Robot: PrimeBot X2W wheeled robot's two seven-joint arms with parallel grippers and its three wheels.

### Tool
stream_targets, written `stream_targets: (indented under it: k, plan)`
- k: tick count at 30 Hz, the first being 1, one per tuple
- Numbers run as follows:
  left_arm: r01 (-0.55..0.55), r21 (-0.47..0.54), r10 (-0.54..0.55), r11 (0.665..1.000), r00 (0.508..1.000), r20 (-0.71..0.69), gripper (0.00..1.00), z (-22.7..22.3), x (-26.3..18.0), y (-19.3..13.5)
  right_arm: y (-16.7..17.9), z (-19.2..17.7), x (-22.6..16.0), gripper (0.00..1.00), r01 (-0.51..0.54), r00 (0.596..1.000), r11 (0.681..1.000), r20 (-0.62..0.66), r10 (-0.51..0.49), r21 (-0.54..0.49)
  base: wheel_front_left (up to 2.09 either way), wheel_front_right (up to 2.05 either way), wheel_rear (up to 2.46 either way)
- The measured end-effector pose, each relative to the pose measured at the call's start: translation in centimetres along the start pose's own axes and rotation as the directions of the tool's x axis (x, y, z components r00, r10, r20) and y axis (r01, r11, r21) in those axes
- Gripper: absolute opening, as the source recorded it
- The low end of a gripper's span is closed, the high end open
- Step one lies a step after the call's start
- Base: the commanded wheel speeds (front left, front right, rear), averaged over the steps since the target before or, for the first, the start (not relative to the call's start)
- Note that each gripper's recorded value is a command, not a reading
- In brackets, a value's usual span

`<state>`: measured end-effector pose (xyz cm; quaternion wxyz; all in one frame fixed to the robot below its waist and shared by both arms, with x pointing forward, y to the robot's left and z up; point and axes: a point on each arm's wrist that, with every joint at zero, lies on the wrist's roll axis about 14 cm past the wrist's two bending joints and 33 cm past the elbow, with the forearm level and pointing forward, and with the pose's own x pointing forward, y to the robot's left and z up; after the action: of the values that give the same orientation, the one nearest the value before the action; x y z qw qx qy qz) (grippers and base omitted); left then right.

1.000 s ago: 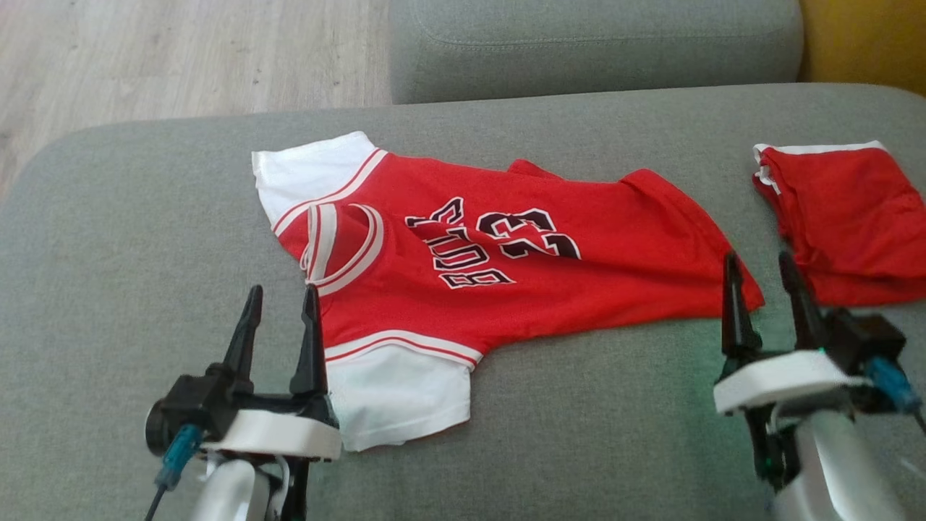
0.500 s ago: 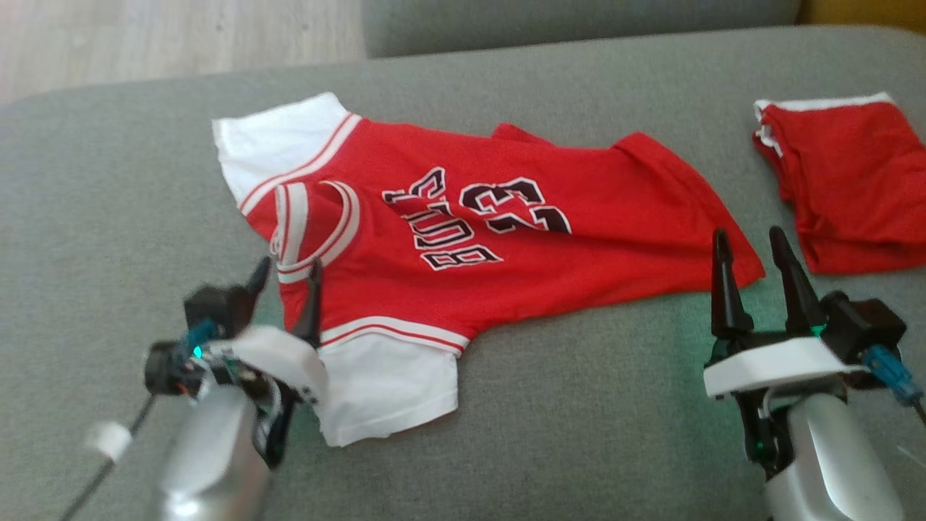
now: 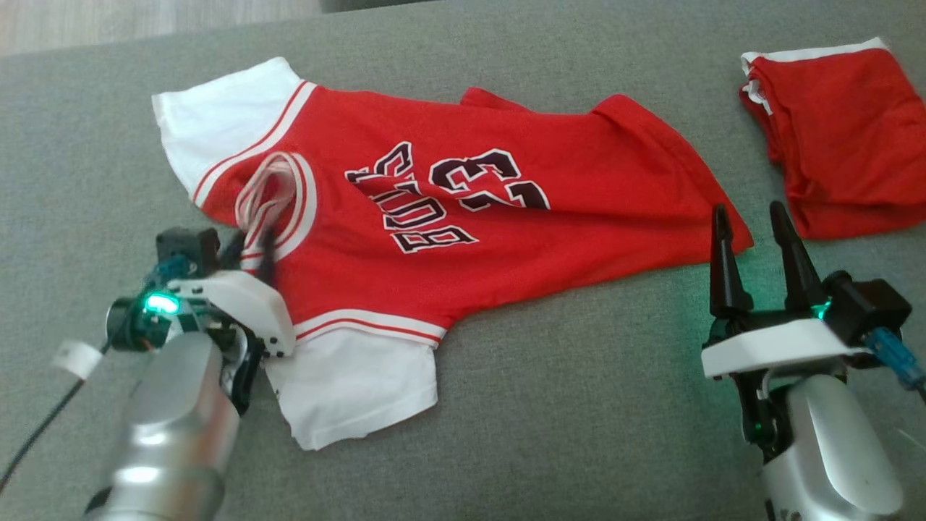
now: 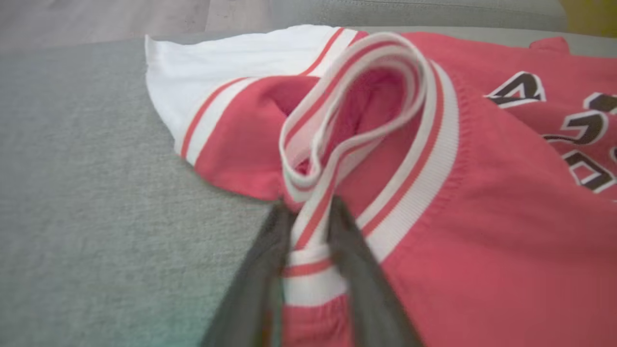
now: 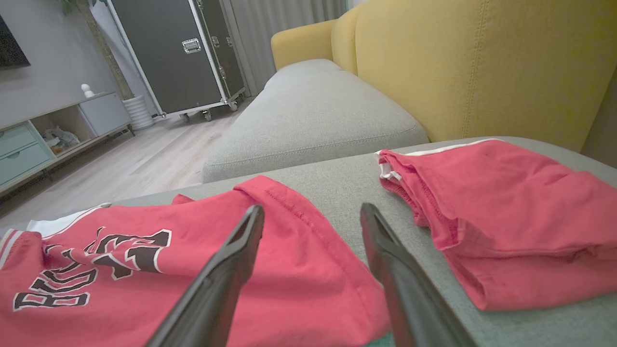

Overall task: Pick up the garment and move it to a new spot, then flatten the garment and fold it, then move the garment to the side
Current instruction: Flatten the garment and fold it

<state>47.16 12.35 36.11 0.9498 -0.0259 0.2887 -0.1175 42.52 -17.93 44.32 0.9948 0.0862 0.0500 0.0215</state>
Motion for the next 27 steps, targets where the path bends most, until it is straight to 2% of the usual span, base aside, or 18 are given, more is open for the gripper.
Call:
stream_targets:
  k: [9, 15, 20, 24, 25, 26, 27]
  plan:
    - [-0.019, 0.034, 0.017, 0.999, 0.999, 0.043, 0.00, 1.9, 1.7, 1.9, 0.5, 0.0, 0.9, 1.00, -0.020, 1.000, 1.000, 0.002, 0.020, 0.000, 0.00, 0.00, 0.00]
    - [-0.053, 0.104, 0.036, 0.993, 0.986, 0.165, 0.00, 7.0, 3.5, 3.9, 0.3, -0.2, 1.4, 1.00, -0.018, 1.000, 1.000, 0.000, 0.018, 0.002, 0.00, 0.00, 0.00]
    - [-0.061, 0.177, 0.014, 0.982, 0.967, 0.253, 0.00, 11.7, 5.2, 4.0, -0.1, -0.4, 1.6, 1.00, -0.012, 1.000, 1.000, -0.006, 0.012, 0.002, 0.00, 0.00, 0.00]
    - [-0.065, 0.215, 0.004, 0.975, 0.962, 0.273, 0.00, 13.4, 6.1, 4.0, -0.4, -1.0, 1.7, 1.00, -0.003, 1.000, 1.000, -0.019, 0.003, 0.002, 0.00, 0.00, 0.00]
    - [-0.065, 0.223, 0.002, 0.973, 0.962, 0.273, 0.73, 13.5, 6.2, 4.0, -0.4, -1.0, 1.8, 1.00, -0.003, 1.000, 1.000, -0.020, 0.003, 0.006, 0.00, 0.00, 0.00]
    - [-0.067, 0.225, 0.005, 0.972, 0.964, 0.267, 1.00, 13.4, 6.2, 4.1, -0.3, -1.0, 1.9, 1.00, -0.005, 1.000, 1.000, -0.019, 0.005, 0.009, 0.00, 0.00, 0.00]
    - [-0.072, 0.225, 0.011, 0.972, 0.965, 0.261, 1.00, 13.3, 6.1, 4.3, -0.2, -0.9, 2.0, 1.00, -0.008, 1.000, 1.000, -0.017, 0.008, 0.009, 0.00, 0.00, 0.00]
